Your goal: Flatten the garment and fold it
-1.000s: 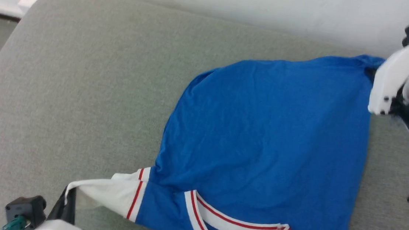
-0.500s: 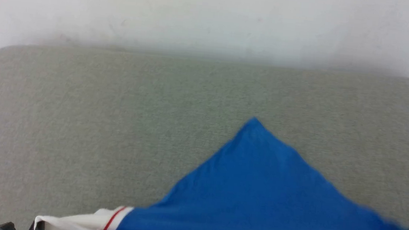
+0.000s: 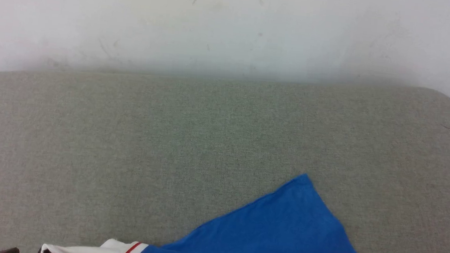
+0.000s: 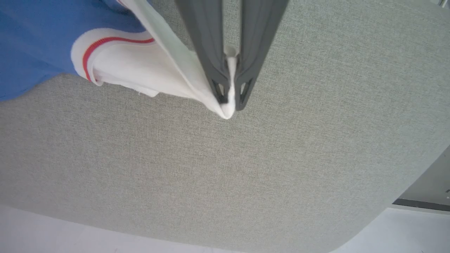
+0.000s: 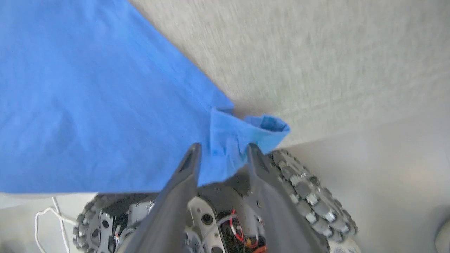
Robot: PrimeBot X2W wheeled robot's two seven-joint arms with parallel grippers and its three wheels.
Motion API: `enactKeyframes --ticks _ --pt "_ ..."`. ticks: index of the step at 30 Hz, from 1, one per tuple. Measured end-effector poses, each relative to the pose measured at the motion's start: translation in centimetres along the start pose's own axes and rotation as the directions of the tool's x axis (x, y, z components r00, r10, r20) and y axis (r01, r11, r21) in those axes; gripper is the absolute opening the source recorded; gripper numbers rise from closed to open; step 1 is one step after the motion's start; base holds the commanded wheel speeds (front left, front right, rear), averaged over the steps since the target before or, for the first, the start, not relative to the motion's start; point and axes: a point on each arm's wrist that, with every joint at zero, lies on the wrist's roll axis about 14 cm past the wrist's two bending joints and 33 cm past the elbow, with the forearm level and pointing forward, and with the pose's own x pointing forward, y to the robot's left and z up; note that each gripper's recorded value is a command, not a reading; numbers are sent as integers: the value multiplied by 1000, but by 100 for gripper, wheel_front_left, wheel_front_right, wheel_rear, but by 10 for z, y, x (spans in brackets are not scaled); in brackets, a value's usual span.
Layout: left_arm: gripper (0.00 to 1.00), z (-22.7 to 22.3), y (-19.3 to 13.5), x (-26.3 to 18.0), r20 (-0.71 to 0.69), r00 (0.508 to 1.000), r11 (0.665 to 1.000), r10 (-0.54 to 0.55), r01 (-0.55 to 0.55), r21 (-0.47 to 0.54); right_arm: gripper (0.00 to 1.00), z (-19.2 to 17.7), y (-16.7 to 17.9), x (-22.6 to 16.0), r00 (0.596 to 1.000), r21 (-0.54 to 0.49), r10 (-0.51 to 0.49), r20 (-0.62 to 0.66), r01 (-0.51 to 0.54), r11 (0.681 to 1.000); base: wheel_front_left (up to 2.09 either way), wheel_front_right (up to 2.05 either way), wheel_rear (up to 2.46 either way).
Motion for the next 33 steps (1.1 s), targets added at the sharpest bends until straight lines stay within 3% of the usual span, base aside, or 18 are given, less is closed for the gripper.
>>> enactKeyframes --ticks 3,6,8,10,14,18,20,24,31,32,33 --pt "0 -1 -2 0 -5 1000 1000 -6 6 -1 100 60 12 -1 972 -81 13 236 7 997 0 0 0" --pt "0 2 -7 3 1 1000 1000 -15 15 -5 100 126 27 -5 882 -176 40 470 50 983 0 0 0" --pt "0 6 -11 5 14 1000 1000 -22 22 -16 100 148 49 2 844 -218 98 527 23 976 0 0 0" --pt "0 9 -15 7 20 999 999 -29 29 -16 100 159 73 16 832 -258 159 531 -20 966 0 0 0" --pt "0 15 -23 13 32 998 999 -46 46 -19 100 173 122 46 839 -368 269 473 -90 926 0 0 0" --pt "0 22 -32 21 50 997 998 -62 62 -14 100 165 164 81 886 -456 337 319 -168 874 0 0 0" --pt "0 23 -36 25 50 996 997 -68 69 -21 100 154 175 99 921 -484 330 206 -197 853 0 0 0" --pt "0 23 -39 30 46 996 997 -74 75 -26 100 139 190 124 950 -522 311 34 -249 816 0 0 0" --pt "0 15 -35 36 30 998 998 -48 50 -40 100 121 196 145 953 -562 223 -203 -300 770 0 0 0" --pt "0 13 -34 36 28 999 998 -44 46 -42 76 119 196 146 950 -562 213 -230 -308 768 0 0 0" --pt "0 12 -33 36 24 999 998 -40 41 -43 40 119 196 147 946 -560 205 -249 -314 767 0 0 0"
